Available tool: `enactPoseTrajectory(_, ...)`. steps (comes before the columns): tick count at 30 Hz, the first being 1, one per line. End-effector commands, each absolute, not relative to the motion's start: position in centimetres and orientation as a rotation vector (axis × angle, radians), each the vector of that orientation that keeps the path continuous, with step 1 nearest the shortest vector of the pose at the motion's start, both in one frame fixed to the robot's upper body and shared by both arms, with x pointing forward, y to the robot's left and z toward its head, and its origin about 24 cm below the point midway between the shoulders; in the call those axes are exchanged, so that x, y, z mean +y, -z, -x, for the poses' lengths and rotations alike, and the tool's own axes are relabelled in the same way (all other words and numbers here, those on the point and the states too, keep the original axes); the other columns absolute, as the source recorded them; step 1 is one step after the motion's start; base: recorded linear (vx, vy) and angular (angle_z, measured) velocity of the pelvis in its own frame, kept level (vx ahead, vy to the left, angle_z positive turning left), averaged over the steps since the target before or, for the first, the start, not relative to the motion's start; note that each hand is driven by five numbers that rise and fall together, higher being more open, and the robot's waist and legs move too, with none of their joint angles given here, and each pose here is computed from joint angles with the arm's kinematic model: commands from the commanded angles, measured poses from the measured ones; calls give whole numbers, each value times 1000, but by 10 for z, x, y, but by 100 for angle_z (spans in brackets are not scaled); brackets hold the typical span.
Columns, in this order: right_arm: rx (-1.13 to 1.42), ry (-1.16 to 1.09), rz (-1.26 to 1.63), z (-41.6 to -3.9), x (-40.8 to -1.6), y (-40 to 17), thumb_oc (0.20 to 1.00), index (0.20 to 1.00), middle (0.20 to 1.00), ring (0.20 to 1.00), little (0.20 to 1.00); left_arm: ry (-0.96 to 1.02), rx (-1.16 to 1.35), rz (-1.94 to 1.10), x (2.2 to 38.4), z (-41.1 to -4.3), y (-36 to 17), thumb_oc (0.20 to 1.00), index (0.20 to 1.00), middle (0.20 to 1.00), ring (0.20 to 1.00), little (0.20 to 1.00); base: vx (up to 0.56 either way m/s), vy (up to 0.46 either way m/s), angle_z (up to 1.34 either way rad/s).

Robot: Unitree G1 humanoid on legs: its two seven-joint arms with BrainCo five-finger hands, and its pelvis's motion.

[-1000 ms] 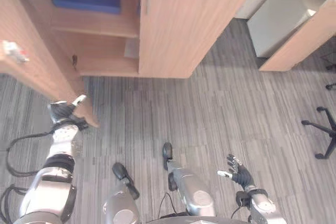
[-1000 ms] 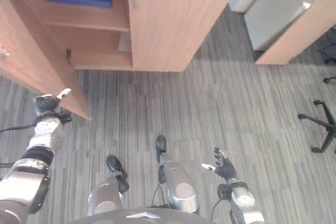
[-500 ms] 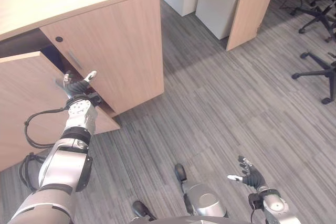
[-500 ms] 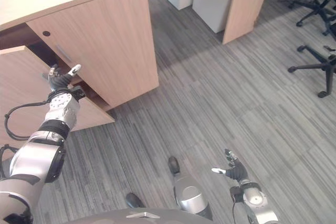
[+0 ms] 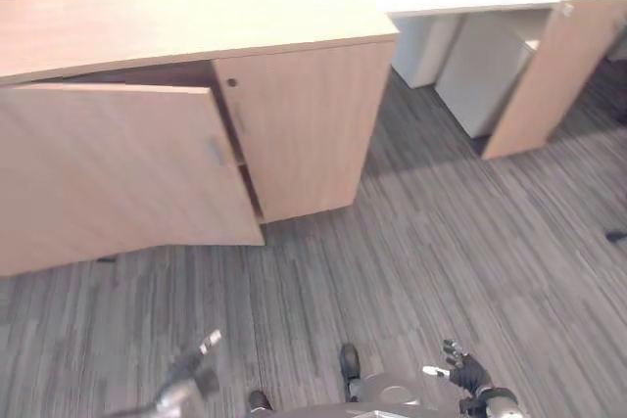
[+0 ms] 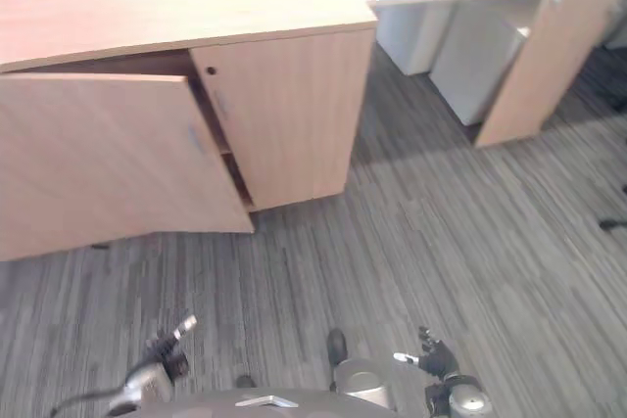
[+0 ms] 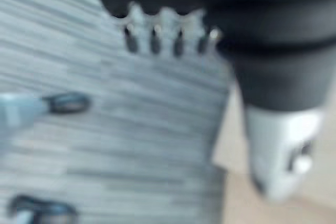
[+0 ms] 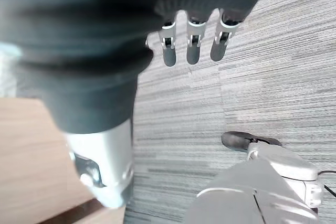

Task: Put the empty folder in the office cabinet

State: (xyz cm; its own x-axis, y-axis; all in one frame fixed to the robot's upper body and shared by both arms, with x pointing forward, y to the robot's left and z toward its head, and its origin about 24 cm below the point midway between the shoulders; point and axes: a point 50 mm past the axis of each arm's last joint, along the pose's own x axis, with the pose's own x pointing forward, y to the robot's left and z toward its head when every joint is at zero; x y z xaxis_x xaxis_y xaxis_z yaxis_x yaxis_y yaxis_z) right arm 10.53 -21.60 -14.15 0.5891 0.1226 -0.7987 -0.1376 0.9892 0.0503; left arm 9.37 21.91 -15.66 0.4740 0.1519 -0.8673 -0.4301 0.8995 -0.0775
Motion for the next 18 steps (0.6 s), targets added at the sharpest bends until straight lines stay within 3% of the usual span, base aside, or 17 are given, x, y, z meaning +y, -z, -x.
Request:
enactPoseTrajectory(1,856,-140,39,-133,-221,131,1000,1000,1000,1000,1000,-268,945,178,242,-140,140,1000,1000,1000,1000,1000,36,-84,39)
enactPoseTrajectory(4,922,-113,38,-130,-218,138,1000,1000,1000,1000,1000,-297,1108,170,236,-94,158,1000,1000,1000,1000,1000,-5,-112,28)
enactPoseTrajectory(9,967,-108,99,-129,-213,145,1000,1000,1000,1000,1000,-209,1290,77,231,-57,168,1000,1000,1000,1000,1000,37,-108,28)
enactPoseTrajectory(13,975,-106,108,-133,-212,145,1000,1000,1000,1000,1000,-198,1291,91,225,-54,170,1000,1000,1000,1000,1000,54,-114,17)
enactPoseTrajectory(18,994,-142,188,-138,-212,144,1000,1000,1000,1000,1000,-200,1193,168,219,-77,166,1000,1000,1000,1000,1000,42,-111,25)
